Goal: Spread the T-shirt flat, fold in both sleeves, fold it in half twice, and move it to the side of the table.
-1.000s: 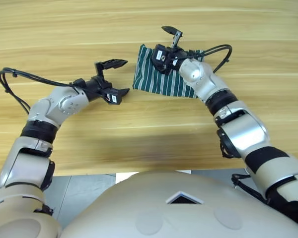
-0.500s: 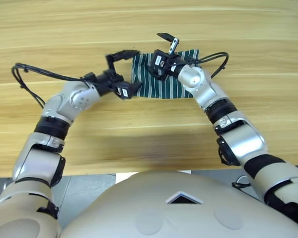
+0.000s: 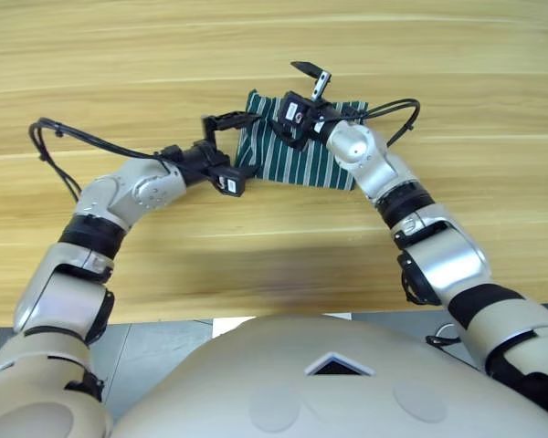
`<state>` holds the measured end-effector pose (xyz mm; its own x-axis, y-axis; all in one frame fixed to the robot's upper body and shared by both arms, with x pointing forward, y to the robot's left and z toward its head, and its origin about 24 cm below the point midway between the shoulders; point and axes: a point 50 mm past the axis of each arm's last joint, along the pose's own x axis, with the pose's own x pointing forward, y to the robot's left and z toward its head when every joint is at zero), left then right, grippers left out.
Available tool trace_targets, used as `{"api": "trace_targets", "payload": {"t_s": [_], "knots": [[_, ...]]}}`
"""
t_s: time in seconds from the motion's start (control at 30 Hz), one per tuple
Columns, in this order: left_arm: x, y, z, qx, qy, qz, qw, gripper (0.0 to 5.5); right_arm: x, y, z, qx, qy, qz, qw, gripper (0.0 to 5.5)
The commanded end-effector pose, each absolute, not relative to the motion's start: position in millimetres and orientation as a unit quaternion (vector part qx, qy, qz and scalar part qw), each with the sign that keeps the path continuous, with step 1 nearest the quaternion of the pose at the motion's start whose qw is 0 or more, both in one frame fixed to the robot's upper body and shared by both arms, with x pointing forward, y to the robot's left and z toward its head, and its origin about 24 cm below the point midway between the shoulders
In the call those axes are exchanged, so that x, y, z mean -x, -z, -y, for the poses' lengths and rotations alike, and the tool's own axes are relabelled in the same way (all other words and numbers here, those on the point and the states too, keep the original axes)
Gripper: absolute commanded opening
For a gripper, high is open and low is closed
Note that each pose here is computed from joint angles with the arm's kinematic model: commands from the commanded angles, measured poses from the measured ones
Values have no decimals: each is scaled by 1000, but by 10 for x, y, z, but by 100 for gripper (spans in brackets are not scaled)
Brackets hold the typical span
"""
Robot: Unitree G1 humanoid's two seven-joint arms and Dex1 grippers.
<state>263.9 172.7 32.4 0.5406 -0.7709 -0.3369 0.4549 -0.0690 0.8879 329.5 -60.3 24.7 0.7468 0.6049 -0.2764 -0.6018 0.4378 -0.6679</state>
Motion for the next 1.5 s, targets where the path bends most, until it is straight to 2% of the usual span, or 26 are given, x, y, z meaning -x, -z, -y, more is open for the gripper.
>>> {"api": "trace_targets", "payload": {"t_s": [0.03,0.2,0.37,0.47,0.57,0.63,0.7,0.87,1.13,1.3,1.5], "knots": [[-2557,-293,-1952,-567,447,96,686,538,-3297,-137,728,415,-348,-32,840,540],[-2508,-270,-2055,-554,435,75,706,538,-3303,-114,800,421,-339,-39,840,540],[-2641,-307,-2179,-559,387,64,731,538,-3270,-57,822,421,-340,-47,840,540],[-2674,-370,-2142,-541,382,84,744,538,-3257,-48,808,419,-343,-47,839,540],[-2677,-587,-2042,-502,379,138,765,538,-3250,-47,787,418,-346,-46,839,540],[-2686,-492,-1800,-510,422,144,736,538,-3238,-56,707,417,-354,-39,836,540],[-2697,-351,-1688,-534,451,127,704,538,-3228,-62,660,416,-358,-35,835,540],[-2758,-188,-1644,-573,468,105,665,538,-3219,-59,613,416,-362,-33,833,540],[-2810,-215,-1672,-580,467,111,658,538,-3198,-30,598,417,-365,-36,831,540],[-2900,-257,-1939,-591,429,77,678,538,-3189,10,642,420,-359,-44,832,540],[-3064,-371,-2344,-590,333,27,735,538,-3162,88,678,429,-355,-57,828,540]]}}
